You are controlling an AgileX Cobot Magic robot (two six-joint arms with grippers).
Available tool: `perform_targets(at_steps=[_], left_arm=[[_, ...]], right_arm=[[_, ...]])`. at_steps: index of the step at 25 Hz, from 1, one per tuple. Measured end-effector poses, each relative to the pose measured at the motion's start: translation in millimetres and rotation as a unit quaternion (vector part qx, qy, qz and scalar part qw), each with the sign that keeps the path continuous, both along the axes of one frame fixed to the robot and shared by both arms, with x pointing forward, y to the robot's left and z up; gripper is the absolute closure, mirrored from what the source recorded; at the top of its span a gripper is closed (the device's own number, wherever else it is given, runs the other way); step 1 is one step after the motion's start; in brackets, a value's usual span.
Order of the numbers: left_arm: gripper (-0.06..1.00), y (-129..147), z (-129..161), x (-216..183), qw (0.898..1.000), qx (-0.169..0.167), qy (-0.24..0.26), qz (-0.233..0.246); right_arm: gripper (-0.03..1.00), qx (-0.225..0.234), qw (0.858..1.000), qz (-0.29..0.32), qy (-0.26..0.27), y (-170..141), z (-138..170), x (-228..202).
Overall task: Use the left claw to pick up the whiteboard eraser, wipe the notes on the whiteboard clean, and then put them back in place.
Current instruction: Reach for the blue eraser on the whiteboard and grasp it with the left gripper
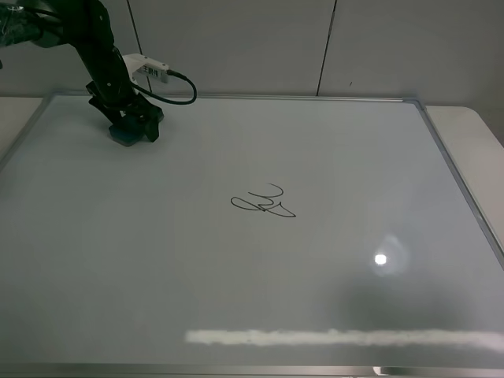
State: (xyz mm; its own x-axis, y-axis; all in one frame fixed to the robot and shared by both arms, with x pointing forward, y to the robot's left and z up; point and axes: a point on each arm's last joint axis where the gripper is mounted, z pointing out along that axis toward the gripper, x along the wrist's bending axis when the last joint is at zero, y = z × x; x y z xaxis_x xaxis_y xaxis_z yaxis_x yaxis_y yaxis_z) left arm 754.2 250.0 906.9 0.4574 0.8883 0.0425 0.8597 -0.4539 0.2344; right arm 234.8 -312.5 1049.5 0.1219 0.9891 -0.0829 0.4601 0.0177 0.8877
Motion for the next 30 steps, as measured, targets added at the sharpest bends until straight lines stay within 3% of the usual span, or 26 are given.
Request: perform_targets(at_steps=[9, 14, 22, 30], left_arm=[[-0.04, -1, 18, 4, 1.000, -0.002, -0.004, -0.002], [-0.03, -1, 18, 4, 1.000, -0.002, -0.004, -0.002], [0.09, -3, 17, 4, 1.000, -0.010, -0.006, 0.000], [0.10, -4, 8, 5, 1.000, -0.015, 0.003, 0.001]], right_arm=[[-0.02, 0.000, 1.000, 0.000, 0.000, 0, 0, 0], [-0.02, 0.000, 1.000, 0.000, 0.000, 0, 0, 0], [-0.02, 0.000, 1.000, 0.000, 0.000, 0, 0, 0], [-0.02, 0.000, 1.000, 0.000, 0.000, 0, 0, 0]])
